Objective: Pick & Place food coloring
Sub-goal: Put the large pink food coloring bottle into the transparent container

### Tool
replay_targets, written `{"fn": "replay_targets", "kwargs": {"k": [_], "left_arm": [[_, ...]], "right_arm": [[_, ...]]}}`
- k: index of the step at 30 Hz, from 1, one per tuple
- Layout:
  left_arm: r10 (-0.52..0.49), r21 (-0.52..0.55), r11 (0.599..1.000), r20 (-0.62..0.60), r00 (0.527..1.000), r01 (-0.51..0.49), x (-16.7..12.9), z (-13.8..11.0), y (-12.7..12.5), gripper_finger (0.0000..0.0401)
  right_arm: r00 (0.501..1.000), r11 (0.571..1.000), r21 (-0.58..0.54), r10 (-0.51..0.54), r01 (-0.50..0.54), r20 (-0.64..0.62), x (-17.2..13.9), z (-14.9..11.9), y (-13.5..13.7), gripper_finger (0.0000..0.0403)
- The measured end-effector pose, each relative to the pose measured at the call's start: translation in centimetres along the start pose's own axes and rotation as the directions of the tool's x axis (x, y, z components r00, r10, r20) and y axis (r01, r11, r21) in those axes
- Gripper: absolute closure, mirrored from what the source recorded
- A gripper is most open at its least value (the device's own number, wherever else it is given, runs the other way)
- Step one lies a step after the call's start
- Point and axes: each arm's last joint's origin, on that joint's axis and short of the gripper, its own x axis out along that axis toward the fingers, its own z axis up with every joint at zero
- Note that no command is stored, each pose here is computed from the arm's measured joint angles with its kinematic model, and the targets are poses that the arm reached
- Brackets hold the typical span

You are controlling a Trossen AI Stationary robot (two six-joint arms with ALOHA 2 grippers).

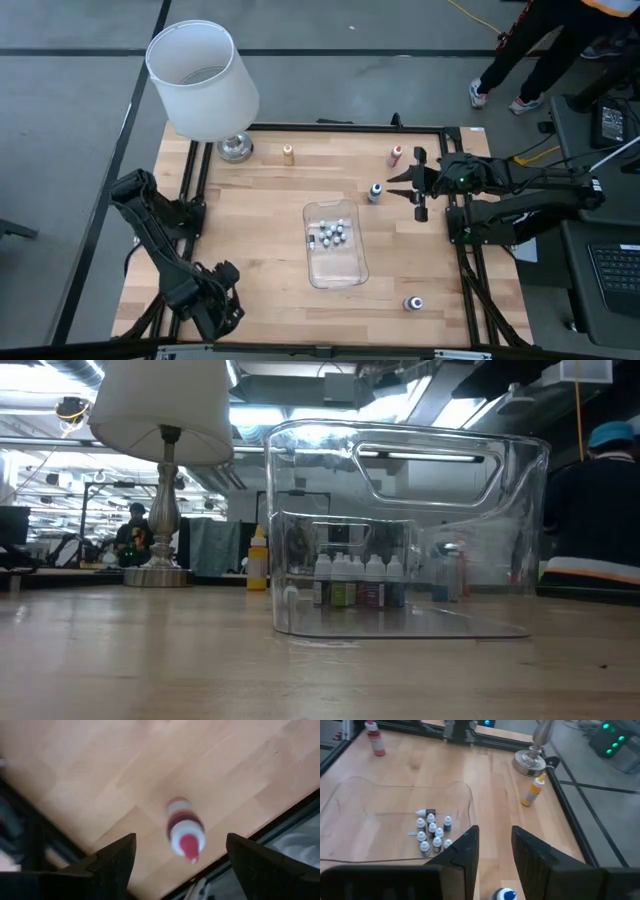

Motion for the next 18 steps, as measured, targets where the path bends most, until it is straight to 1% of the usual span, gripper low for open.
{"fn": "replay_targets", "kwargs": {"k": [5, 9, 15, 18], "left_arm": [[-0.074, -0.016, 0.997, -0.01, 0.997, 0.074, 2.0, -0.2, -0.4, 0.0101], [-0.095, -0.023, 0.995, -0.007, 0.995, 0.095, 3.6, -0.3, -0.3, 0.0101], [-0.08, -0.049, 0.996, 0.006, 0.997, 0.08, 5.1, 0.0, 0.3, 0.0104], [-0.079, -0.05, 0.996, -0.001, 0.997, 0.079, 5.2, 0.0, 0.3, 0.012]], "right_arm": [[1.0, 1.0, -0.002, 0.007, -0.007, 0.0, 0.0, 0.0, 0.0, 0.0286], [1.0, 1.0, -0.003, 0.007, -0.007, 0.0, 0.0, 0.0, 0.0, 0.0286], [1.0, 1.0, 0.011, 0.007, -0.007, 0.0, 0.0, 0.0, 0.0, 0.0286], [1.0, 1.0, 0.024, 0.007, -0.007, -0.001, 0.0, 0.0, 0.0, 0.0286]]}}
